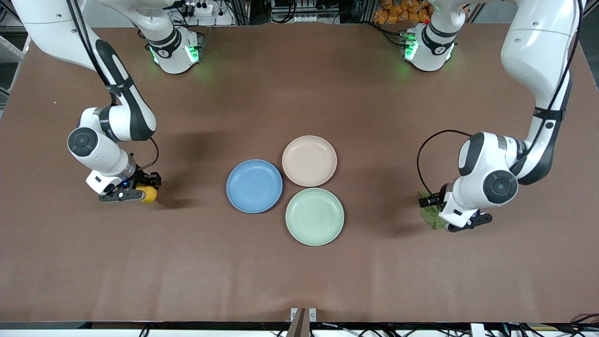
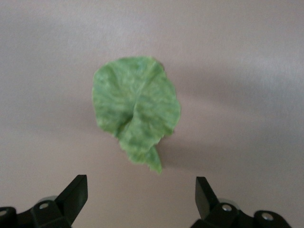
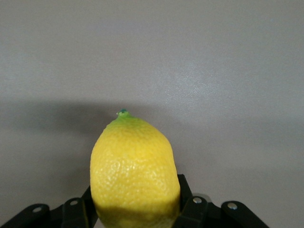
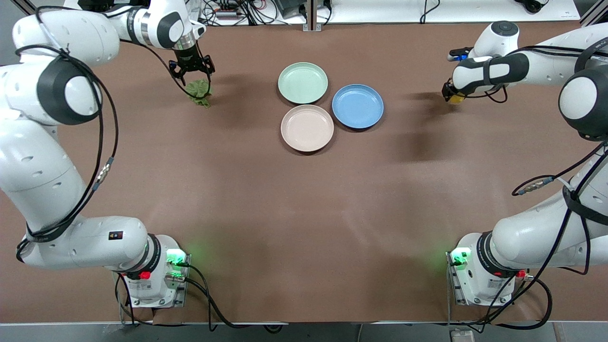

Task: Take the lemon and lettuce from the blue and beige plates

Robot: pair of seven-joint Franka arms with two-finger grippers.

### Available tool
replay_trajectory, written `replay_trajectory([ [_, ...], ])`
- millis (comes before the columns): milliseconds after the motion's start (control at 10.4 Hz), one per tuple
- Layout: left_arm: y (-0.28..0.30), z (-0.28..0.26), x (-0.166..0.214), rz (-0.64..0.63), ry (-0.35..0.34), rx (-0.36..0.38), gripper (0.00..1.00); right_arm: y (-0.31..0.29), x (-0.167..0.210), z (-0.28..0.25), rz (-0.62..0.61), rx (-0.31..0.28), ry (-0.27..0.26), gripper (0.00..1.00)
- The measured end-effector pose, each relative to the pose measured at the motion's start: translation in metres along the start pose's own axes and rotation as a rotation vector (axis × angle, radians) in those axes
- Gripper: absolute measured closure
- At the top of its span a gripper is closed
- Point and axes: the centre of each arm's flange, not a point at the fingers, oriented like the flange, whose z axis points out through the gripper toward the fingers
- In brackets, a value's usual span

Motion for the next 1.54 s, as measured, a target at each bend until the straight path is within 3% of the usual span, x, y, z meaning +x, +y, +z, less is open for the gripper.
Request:
replay_trajectory([
  [288,-0.015,-0.014,-0.065,0.007,0.065,-0.026,0.00,-0.003,-0.005,0.024,-0.004,0.007,-0.011,0.36],
  [480,-0.017,-0.022,-0.101,0.013,0.081,-0.028,0.00,-0.004,-0.005,0.025,-0.005,0.008,-0.010,0.09],
  [576,-0.010,-0.036,-0.109,0.026,0.108,-0.040,0.00,-0.005,-0.003,0.023,-0.004,0.008,-0.003,0.01],
  [768,0.001,-0.080,-0.111,0.038,0.187,-0.066,0.00,-0.005,0.007,0.005,0.003,0.003,0.007,0.00],
  [864,0.001,-0.106,-0.111,0.033,0.203,-0.062,0.00,-0.002,0.013,-0.013,0.010,-0.004,-0.034,0.00],
  [1152,-0.007,-0.192,-0.119,0.011,0.133,0.011,0.00,0.010,0.034,-0.107,0.034,-0.029,-0.160,0.00],
  [1536,0.017,-0.276,-0.153,0.041,0.178,-0.065,0.00,0.031,0.041,-0.235,0.084,-0.049,-0.216,0.00],
])
